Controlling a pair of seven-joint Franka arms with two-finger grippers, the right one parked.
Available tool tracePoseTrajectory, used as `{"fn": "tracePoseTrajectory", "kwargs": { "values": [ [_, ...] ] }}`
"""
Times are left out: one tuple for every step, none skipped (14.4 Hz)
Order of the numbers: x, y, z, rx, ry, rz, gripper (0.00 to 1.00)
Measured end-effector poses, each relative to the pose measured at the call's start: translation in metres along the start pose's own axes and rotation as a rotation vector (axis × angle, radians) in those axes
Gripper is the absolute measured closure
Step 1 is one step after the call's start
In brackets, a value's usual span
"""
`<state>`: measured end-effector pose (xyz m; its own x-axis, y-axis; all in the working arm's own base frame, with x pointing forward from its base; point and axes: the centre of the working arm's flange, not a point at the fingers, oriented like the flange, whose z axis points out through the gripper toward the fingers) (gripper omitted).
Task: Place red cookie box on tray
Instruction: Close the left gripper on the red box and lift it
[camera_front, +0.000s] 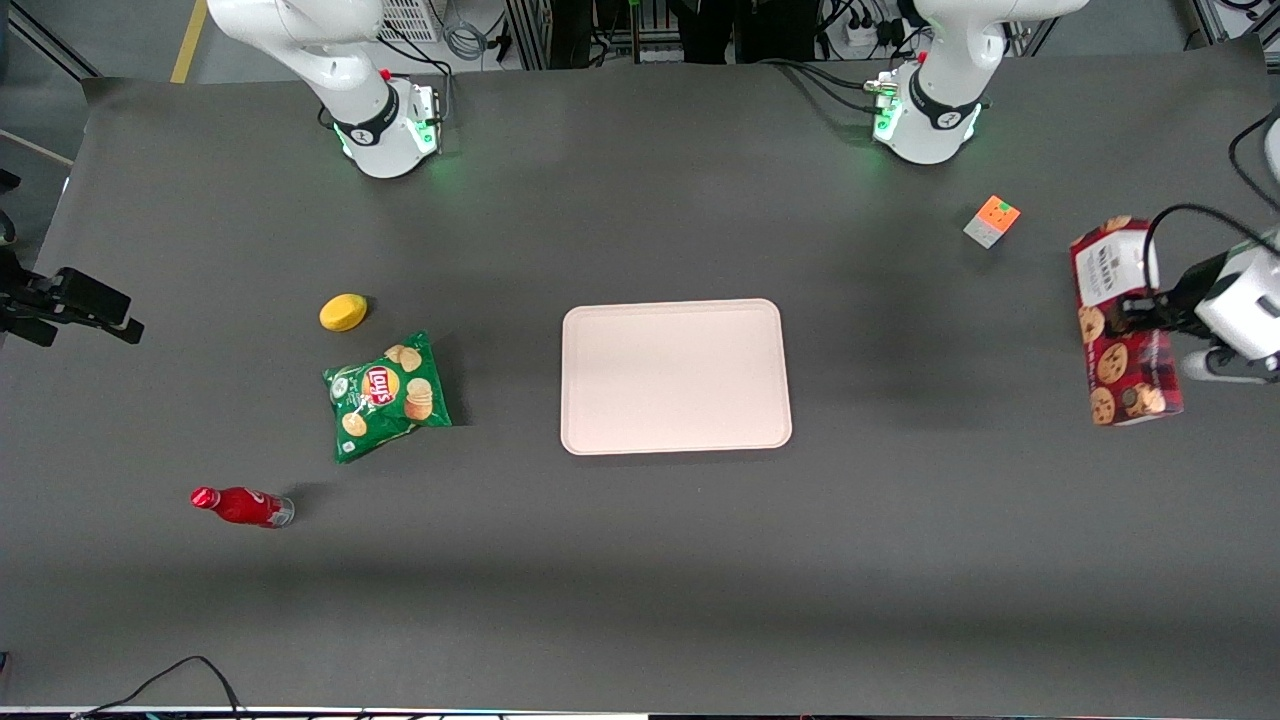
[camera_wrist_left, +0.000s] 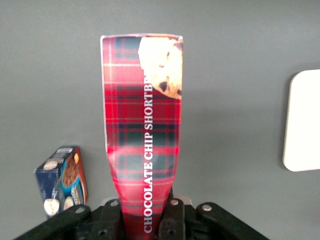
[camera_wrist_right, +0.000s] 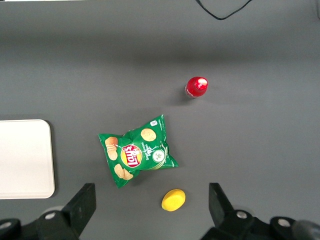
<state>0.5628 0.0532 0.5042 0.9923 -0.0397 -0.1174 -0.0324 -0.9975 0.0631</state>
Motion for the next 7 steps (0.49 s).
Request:
{"fn": "tracePoseTrajectory", "kwargs": {
  "values": [
    [-0.001, 0.006, -0.016, 0.004, -0.003, -0.004, 0.75],
    [-0.002, 0.01, -0.024, 0.007, -0.003, -0.008, 0.75],
    [-0.001, 0.01, -0.025, 0.008, -0.003, -0.011, 0.75],
    [0.001, 0.01, -0.022, 0.008, -0.009, -0.014, 0.75],
    [0.002, 0.01, -0.019, 0.008, -0.015, -0.028, 0.75],
    [0.004, 0.015, -0.016, 0.008, -0.02, -0.047, 0.75],
    [0.006, 0.026, -0.013, 0.01, -0.026, -0.066, 0.75]
  ]
}}
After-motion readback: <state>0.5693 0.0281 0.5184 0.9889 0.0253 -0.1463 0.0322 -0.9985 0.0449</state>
